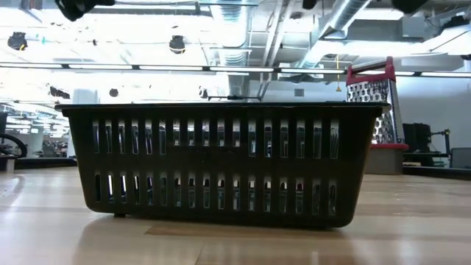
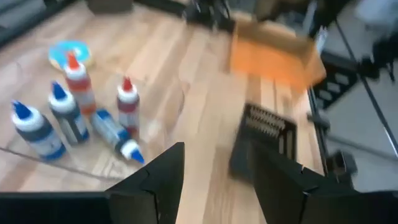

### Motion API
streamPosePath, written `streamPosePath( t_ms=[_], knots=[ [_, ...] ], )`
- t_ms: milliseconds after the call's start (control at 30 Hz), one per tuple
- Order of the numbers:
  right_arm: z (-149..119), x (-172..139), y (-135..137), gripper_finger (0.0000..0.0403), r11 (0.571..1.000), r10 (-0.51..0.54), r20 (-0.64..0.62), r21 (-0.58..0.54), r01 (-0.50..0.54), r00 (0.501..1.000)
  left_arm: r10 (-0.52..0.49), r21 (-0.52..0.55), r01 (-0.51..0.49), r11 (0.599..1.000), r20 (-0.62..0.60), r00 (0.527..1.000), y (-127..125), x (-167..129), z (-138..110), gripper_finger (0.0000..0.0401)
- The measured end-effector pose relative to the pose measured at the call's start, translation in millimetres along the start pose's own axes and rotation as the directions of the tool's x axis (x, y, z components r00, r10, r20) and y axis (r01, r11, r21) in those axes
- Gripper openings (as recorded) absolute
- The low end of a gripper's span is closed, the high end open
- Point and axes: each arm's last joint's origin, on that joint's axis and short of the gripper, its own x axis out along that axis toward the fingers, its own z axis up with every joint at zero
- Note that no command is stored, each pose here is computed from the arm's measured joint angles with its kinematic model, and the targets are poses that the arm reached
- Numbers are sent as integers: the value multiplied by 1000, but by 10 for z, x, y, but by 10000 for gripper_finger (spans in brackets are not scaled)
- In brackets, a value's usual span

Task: Pick & Place Food Item
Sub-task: Put the green donut into the black bin

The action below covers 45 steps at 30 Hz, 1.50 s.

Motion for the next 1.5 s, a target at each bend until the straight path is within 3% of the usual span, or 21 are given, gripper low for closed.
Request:
streamPosePath(
  t_ms=[267,533,833,1033,1267,1500],
  knots=[
    [219,-156,146,193,998,20,-66,53,-17,998,-153,-28,151,988,-277,948,-114,30,-211,172],
    [329,-330,342,193,997,3,-105,72,4,994,-166,-165,110,980,-375,912,-289,44,-405,172],
    [302,-525,315,193,984,-166,-280,21,179,946,-24,-289,-3,957,-87,996,-190,233,-121,172],
    [388,-657,242,193,972,-210,-349,25,233,913,5,-291,-8,957,-11,1000,-33,202,44,172],
    [538,-735,232,193,972,-201,-323,50,229,925,-14,-300,22,954,29,999,61,44,104,172],
    [493,-765,210,193,969,-214,-374,37,245,902,-61,-302,94,949,116,991,120,-115,200,172]
  ],
)
